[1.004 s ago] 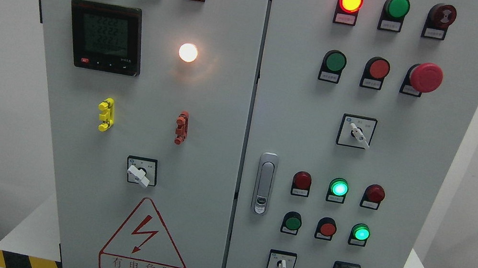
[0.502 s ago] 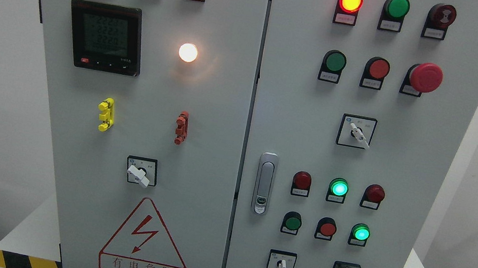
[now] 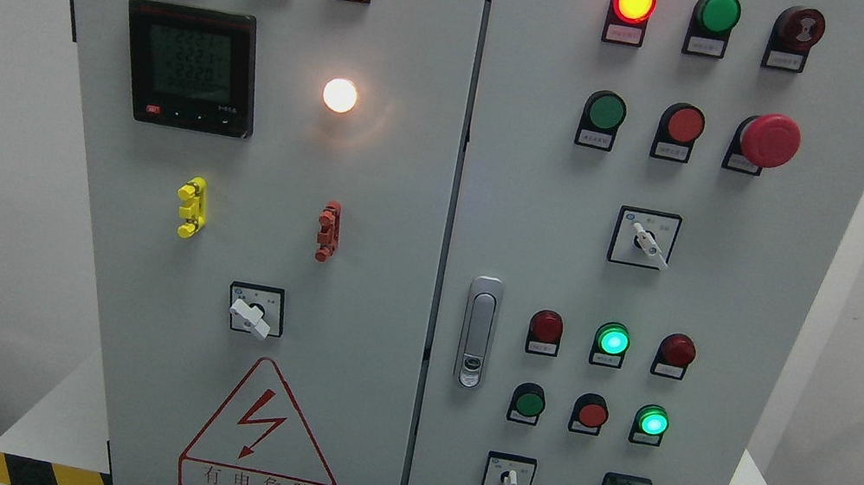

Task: Flip black knob to close circuit

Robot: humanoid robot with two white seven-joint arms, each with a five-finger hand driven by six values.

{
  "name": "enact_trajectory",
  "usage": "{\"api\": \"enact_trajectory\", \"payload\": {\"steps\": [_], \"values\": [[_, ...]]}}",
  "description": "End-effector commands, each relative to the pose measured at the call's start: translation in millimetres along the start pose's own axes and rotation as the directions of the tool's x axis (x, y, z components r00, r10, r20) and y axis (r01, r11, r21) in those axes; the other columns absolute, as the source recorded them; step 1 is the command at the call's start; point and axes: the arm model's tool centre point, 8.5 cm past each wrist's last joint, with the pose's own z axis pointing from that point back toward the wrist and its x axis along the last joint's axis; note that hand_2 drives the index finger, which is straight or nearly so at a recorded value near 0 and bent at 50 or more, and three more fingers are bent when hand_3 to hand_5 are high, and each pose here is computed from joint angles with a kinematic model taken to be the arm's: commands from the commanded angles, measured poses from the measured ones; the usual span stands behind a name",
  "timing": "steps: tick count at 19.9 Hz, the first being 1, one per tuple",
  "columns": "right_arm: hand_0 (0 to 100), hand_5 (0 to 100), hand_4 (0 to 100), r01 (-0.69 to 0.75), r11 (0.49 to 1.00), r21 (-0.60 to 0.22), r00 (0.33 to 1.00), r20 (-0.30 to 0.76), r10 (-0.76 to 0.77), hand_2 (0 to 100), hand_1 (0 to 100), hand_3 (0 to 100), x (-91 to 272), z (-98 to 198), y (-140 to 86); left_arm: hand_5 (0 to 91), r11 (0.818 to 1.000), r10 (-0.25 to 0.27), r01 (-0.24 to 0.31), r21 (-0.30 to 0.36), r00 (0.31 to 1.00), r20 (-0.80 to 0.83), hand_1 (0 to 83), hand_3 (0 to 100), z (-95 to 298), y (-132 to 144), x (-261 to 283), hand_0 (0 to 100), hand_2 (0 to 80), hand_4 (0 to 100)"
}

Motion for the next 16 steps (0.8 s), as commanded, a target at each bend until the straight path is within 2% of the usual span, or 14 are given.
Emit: {"api": "enact_trajectory", "payload": {"steps": [1,10,16], "values": [[0,80,76,-0.067,0.975,-0.214,0.992,0.087,0.087,79,18,97,43.2,-14.6,-76.5,0.0,1.0,-0.023,0.023,-0.003,1.0,-0.018,55.6,0,1.0,0.2,-5.1,12,0.0,0],[0,80,77,-0.12,0.95,-0.289,0.985,0.082,0.15,80,17,97,67.4,-36.2,-116.5,0.0,1.0,-0.023,0.023,-0.003,1.0,-0.019,55.6,0,1.0,0.2,-5.2,12,0.0,0],[0,80,77,-0.156,0.926,-0.344,0.984,0.028,0.176,80,18,97,72.6,-52.9,-142.8,0.0,1.0,-0.023,0.023,-0.003,1.0,-0.018,55.6,0,1.0,0.2,-5.1,12,0.0,0]]}}
